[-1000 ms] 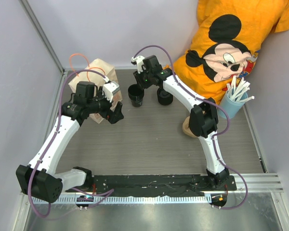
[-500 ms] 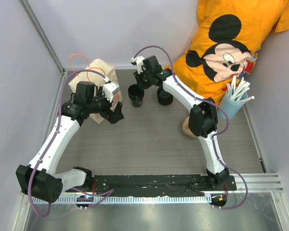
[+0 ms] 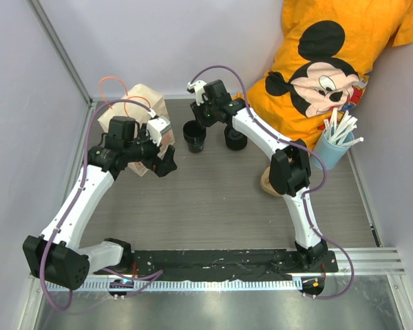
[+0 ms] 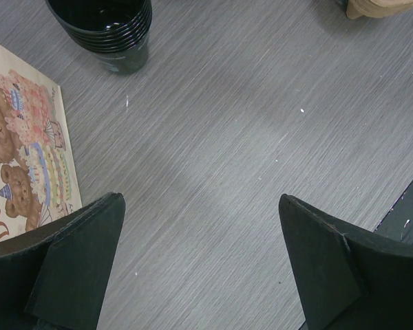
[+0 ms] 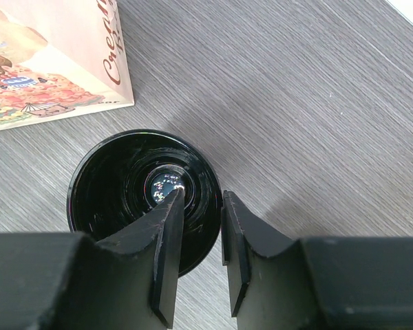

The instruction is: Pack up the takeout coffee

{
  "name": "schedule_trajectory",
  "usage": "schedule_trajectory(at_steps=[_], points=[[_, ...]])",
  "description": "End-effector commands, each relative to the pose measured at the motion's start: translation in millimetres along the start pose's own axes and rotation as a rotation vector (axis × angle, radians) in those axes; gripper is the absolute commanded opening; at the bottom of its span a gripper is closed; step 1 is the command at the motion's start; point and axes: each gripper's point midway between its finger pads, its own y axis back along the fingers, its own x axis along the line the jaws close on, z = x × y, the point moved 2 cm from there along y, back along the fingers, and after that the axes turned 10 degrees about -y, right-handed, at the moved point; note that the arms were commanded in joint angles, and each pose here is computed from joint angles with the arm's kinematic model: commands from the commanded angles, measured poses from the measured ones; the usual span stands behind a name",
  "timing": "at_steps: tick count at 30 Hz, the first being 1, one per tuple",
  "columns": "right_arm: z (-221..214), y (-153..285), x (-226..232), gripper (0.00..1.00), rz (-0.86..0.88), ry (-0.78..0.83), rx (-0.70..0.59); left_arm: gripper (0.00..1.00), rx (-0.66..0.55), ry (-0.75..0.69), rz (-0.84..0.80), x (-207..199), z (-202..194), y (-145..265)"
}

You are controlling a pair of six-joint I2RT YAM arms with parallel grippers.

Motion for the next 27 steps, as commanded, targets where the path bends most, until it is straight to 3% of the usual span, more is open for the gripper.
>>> schedule_trajectory(at_steps=[1,27], points=[[10,2,-1,0.35,-0.011,0.017,-0.034,1.00,-0.042,-0.013,-0.010,-1,10,0],[-2,-6,-3,0.26,-0.008,0.018,-0.005,1.00,-0.041,-0.010,-0.007,0,9,1]])
